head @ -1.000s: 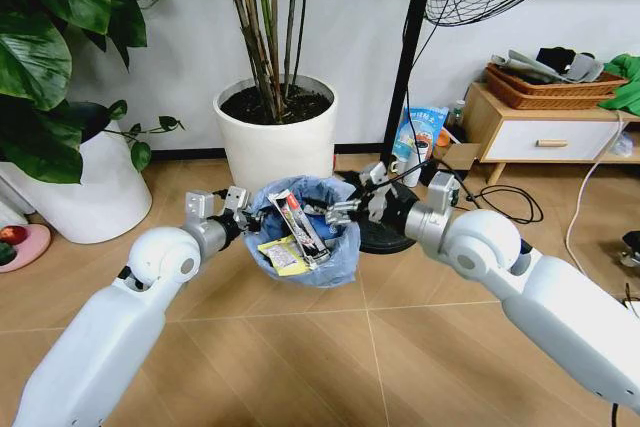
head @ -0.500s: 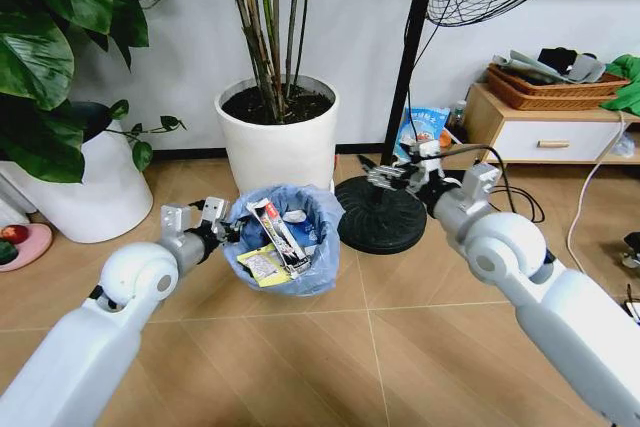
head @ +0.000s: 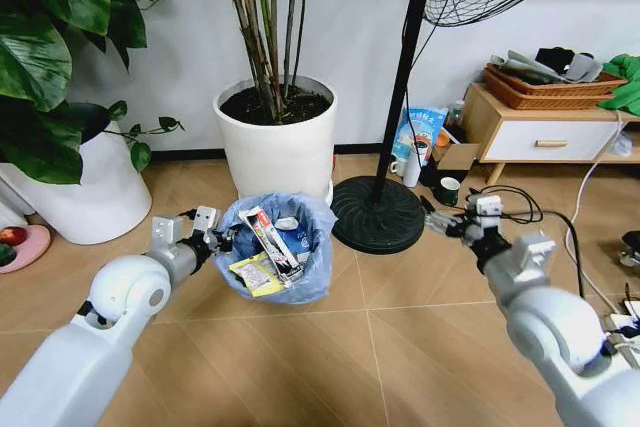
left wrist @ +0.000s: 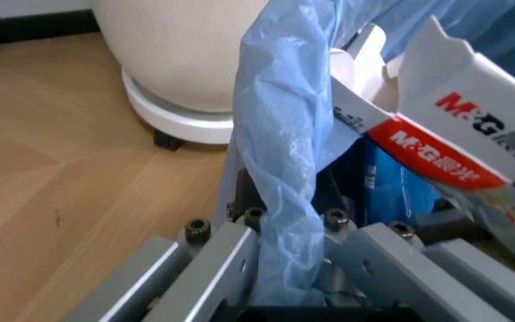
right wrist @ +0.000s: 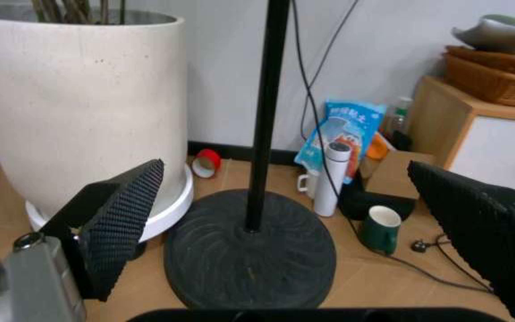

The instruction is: Pick up the trash bin and place the garbage on the floor into it.

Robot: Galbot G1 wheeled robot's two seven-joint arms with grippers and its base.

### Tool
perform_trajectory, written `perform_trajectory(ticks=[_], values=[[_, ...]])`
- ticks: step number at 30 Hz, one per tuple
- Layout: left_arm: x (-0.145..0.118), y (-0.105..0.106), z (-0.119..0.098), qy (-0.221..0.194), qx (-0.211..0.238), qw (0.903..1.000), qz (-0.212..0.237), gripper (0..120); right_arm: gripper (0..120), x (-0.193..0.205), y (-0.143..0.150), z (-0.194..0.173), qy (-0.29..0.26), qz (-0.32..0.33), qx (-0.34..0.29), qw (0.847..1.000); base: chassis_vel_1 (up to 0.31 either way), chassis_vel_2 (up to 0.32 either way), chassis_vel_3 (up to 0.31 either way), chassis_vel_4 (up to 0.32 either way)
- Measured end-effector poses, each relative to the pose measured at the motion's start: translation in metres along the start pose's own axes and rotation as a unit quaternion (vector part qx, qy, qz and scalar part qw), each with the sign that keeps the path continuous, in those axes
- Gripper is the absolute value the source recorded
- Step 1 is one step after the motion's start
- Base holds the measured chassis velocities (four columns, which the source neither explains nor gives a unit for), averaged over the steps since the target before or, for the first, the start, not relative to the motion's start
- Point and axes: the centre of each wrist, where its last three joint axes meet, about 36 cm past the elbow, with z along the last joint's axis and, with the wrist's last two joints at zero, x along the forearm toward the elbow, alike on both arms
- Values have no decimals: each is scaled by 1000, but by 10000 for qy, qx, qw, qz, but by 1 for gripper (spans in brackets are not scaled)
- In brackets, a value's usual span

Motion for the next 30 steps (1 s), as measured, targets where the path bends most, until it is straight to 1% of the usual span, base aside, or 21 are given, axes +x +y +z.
perform_trajectory(ticks=[7, 14, 19, 25, 30], values=[[13, -3, 6, 15, -16, 10000, -52, 0, 100, 14, 9, 2, -42, 103, -41, 9999, 0, 0, 0, 0], [16, -7, 8, 21, 2, 10000, -54, 0, 100, 16, 13, 1, -52, 77, -64, 9999, 0, 0, 0, 0], [18, -11, 11, 35, 21, 10000, -49, 0, 100, 17, 16, 2, -12, 58, 37, 10000, 12, 8, -14, -8], [18, -11, 11, 20, 36, 10000, -60, 0, 100, 18, 21, 5, 29, 4, 66, 10000, 116, 104, -115, -113], [17, -11, 10, 8, 40, 10000, -68, 0, 100, 18, 22, 6, 45, -22, 65, 10000, 230, 213, -198, -207]])
